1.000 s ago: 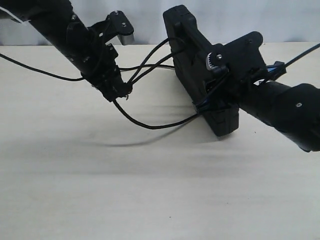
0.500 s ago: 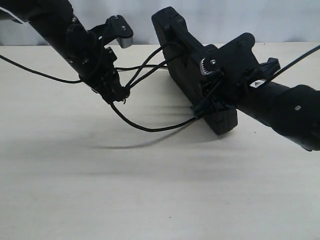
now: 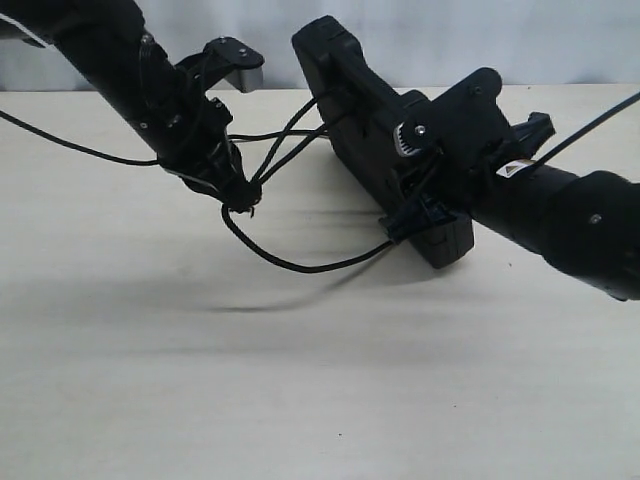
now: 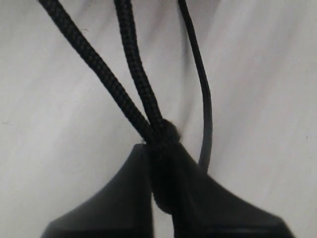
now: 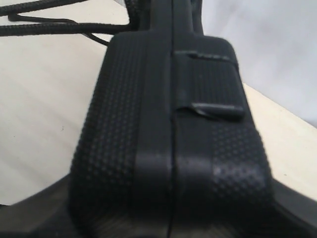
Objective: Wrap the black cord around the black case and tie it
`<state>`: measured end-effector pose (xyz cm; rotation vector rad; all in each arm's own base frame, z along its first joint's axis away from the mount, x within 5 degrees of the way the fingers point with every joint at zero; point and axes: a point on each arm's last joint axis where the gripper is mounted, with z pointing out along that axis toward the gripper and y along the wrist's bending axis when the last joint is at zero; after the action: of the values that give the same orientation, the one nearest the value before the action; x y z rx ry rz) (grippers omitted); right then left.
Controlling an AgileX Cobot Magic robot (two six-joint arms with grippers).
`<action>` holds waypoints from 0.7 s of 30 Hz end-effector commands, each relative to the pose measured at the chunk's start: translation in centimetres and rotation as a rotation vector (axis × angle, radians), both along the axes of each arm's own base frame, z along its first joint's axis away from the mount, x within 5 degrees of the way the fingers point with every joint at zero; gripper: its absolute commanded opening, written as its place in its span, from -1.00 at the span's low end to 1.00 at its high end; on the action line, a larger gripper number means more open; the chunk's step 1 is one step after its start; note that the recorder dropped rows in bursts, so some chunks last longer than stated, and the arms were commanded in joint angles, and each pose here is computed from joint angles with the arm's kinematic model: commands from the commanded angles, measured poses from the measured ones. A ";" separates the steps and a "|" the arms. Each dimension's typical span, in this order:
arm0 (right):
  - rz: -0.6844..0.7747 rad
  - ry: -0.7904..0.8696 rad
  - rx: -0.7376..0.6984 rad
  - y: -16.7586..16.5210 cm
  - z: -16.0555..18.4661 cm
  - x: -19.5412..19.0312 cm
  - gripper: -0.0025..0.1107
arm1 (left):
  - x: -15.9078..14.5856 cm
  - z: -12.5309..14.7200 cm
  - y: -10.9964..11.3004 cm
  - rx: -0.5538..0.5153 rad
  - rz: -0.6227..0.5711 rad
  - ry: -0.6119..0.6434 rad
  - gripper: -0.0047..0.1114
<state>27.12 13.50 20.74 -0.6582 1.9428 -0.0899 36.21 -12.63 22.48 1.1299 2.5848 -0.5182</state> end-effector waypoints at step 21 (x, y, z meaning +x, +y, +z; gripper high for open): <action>0.174 0.054 -0.093 0.8 -0.3 -0.8 -0.58 | 1.6 2.7 -4.9 -0.125 -0.069 -0.142 -0.92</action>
<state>26.63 14.17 20.38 -0.8591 1.9206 -0.0796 37.34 -17.30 25.05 1.1763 2.4052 -0.6192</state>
